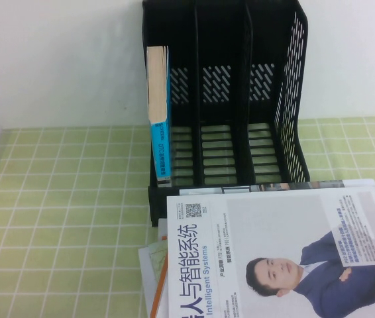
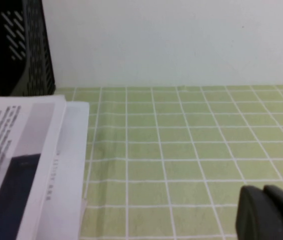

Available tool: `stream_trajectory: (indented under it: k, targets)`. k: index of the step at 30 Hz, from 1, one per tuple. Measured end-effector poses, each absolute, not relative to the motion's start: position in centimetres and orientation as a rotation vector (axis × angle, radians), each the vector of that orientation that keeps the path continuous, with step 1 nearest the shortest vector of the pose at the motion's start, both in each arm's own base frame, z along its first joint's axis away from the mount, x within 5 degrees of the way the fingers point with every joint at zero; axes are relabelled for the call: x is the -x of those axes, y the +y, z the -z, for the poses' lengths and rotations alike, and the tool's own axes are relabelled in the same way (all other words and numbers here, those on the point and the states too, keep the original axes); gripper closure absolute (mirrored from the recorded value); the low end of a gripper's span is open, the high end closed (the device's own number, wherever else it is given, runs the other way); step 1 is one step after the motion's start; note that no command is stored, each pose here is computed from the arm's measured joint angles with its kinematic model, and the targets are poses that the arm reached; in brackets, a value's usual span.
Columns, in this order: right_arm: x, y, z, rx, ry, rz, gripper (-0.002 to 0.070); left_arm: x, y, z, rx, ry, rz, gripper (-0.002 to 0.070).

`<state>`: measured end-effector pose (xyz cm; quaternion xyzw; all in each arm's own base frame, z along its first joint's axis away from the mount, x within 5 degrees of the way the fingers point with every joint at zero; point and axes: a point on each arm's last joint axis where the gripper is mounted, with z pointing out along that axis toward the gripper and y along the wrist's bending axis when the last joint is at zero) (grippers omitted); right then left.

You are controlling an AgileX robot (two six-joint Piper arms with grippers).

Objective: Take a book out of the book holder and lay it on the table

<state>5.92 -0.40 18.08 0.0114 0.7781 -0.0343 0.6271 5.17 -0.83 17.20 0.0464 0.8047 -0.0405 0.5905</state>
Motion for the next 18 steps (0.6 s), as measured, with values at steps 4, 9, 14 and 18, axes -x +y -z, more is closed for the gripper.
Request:
stream_trajectory:
  k: [4,9,14,18]
  targets:
    - [-5.9,-0.3,-17.8,-0.016,1.81,0.067,0.0678,-5.2,-0.8,-17.2,-0.108,1.873,0.094,0.0678]
    - [-5.7,-0.2,-17.3,-0.019,1.873,0.054,0.0678,-5.2,-0.8,-17.2,-0.108,1.873,0.094,0.0678]
    - [-5.4,-0.2,-16.7,-0.013,1.944,0.05,0.0678,-5.2,-0.8,-17.2,-0.107,1.873,0.096,0.0678]
    - [-5.1,-0.1,-16.7,-0.008,1.925,0.055,0.0678,-5.2,-0.8,-17.2,-0.107,1.874,0.096,0.0678]
